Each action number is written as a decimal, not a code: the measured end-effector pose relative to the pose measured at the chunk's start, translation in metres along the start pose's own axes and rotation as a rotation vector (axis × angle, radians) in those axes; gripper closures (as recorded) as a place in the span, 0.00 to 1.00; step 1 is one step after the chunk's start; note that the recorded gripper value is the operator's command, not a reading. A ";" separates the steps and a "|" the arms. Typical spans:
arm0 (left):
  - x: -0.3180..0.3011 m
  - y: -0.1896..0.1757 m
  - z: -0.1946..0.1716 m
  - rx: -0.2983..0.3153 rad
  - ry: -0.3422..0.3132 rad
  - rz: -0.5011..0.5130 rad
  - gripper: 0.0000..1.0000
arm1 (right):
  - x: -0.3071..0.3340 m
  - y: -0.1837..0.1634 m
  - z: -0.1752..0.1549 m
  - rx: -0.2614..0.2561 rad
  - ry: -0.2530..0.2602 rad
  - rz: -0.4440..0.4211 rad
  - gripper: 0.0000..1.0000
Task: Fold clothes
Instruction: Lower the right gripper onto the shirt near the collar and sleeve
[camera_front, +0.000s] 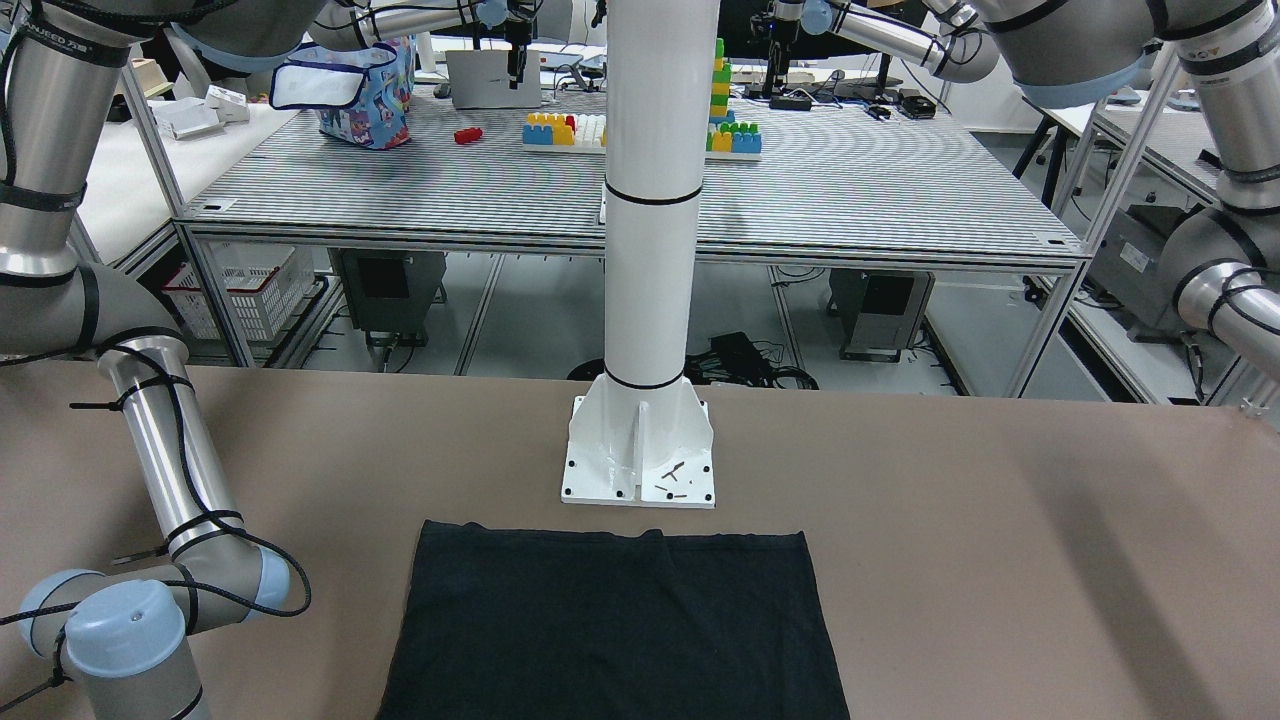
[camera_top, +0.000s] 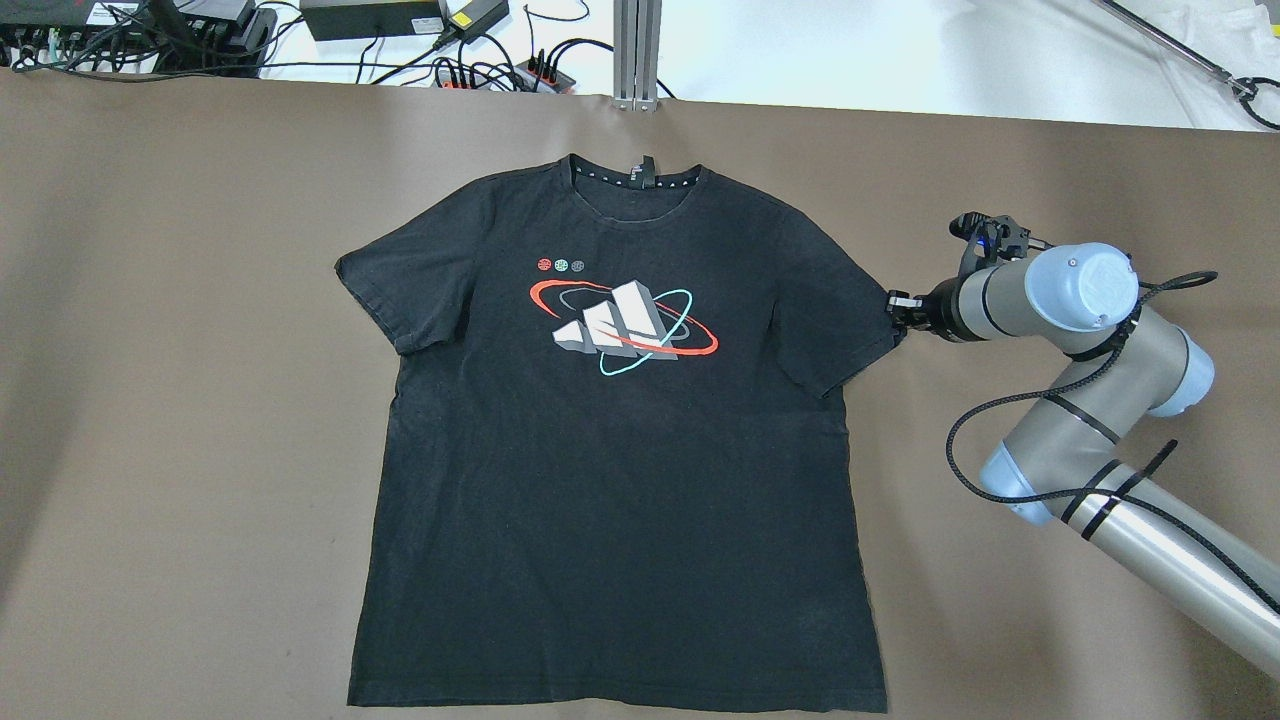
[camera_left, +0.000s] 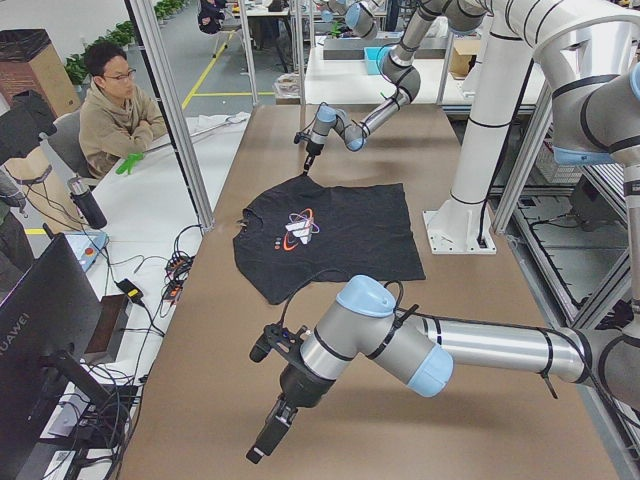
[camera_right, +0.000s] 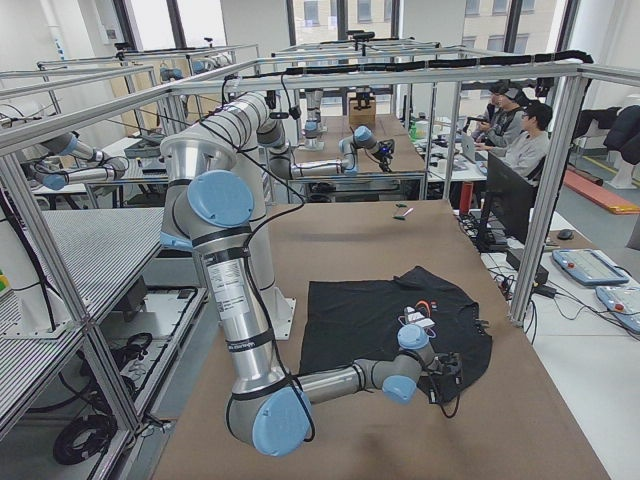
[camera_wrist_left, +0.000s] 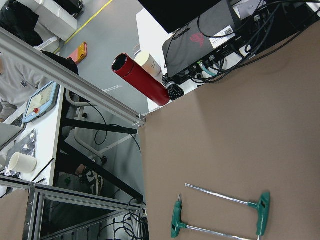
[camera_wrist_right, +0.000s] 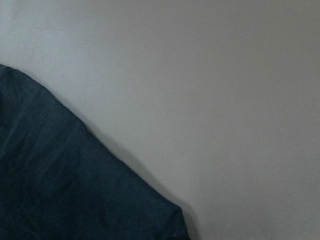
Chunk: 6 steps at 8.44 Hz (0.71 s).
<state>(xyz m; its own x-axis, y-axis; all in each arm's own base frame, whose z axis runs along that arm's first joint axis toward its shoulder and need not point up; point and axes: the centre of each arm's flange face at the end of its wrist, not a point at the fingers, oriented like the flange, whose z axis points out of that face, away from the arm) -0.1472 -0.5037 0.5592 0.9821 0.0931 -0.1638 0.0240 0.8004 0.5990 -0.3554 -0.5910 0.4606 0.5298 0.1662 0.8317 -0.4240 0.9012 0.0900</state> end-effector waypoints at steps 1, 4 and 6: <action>0.000 0.000 0.000 0.000 0.001 -0.010 0.00 | -0.022 -0.003 -0.012 -0.001 -0.010 -0.004 1.00; 0.001 -0.002 0.000 0.001 0.003 -0.024 0.00 | -0.112 0.003 -0.040 -0.028 0.000 -0.010 1.00; 0.003 -0.003 0.000 0.003 0.005 -0.024 0.00 | -0.158 0.013 -0.032 -0.039 0.018 -0.018 1.00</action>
<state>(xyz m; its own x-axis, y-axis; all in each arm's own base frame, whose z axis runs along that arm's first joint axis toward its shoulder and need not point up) -0.1448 -0.5059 0.5567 0.9803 0.0768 -0.1820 0.0481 0.8008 0.5969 -0.4213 -0.5928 0.3124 0.5503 0.1564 0.8202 -0.3857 0.9188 0.0836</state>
